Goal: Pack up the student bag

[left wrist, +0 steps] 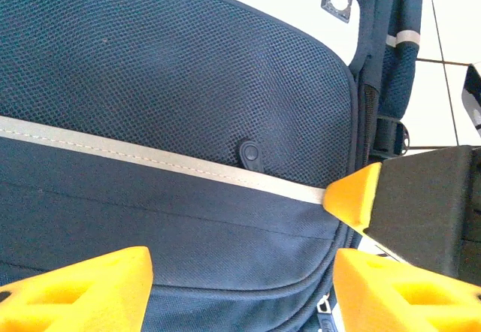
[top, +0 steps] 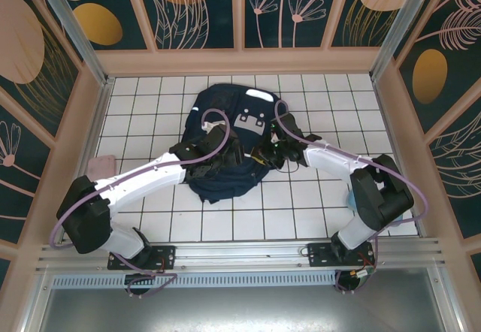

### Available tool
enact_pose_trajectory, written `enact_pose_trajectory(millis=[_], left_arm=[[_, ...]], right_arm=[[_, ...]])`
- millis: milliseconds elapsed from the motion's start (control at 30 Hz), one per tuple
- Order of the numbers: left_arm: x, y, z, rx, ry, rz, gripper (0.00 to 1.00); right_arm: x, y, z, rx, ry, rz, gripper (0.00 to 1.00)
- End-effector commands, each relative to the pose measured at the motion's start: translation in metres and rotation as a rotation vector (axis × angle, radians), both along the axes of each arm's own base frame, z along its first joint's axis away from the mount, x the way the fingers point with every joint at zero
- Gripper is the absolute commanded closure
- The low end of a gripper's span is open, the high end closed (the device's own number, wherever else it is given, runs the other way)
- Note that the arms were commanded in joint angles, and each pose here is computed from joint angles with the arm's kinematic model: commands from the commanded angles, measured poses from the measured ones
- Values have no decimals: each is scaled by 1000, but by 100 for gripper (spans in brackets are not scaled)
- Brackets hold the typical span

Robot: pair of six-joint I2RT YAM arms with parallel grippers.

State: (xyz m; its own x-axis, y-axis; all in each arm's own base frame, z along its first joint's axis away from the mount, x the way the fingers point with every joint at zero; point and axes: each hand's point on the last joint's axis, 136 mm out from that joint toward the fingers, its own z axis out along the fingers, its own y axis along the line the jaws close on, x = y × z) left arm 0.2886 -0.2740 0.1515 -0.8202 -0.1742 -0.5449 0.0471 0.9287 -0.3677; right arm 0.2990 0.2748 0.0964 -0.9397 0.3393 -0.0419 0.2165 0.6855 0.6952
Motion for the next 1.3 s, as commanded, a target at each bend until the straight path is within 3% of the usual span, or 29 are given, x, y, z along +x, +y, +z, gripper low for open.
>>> enact_pose_trajectory(millis=[0,233,500,833,1000,1267], left_arm=[[-11,-1,1,-50,30,-7,39],[-32,-20,9,-189,87,-14,42],[-42,-32,-13,-256,111,39,44],[-22,-41,-36,-251,57,140,44],[-12,-33,-39,-238,25,221,54],[-13,-36,-54,-200,68,226,59]], right_arm=[[13,23,30,106,-108,37,92],[44,46,83,228,-280,73,97],[50,53,90,255,-291,78,99],[48,50,89,249,-289,70,100],[48,48,89,241,-289,66,100],[49,48,90,238,-291,61,100]])
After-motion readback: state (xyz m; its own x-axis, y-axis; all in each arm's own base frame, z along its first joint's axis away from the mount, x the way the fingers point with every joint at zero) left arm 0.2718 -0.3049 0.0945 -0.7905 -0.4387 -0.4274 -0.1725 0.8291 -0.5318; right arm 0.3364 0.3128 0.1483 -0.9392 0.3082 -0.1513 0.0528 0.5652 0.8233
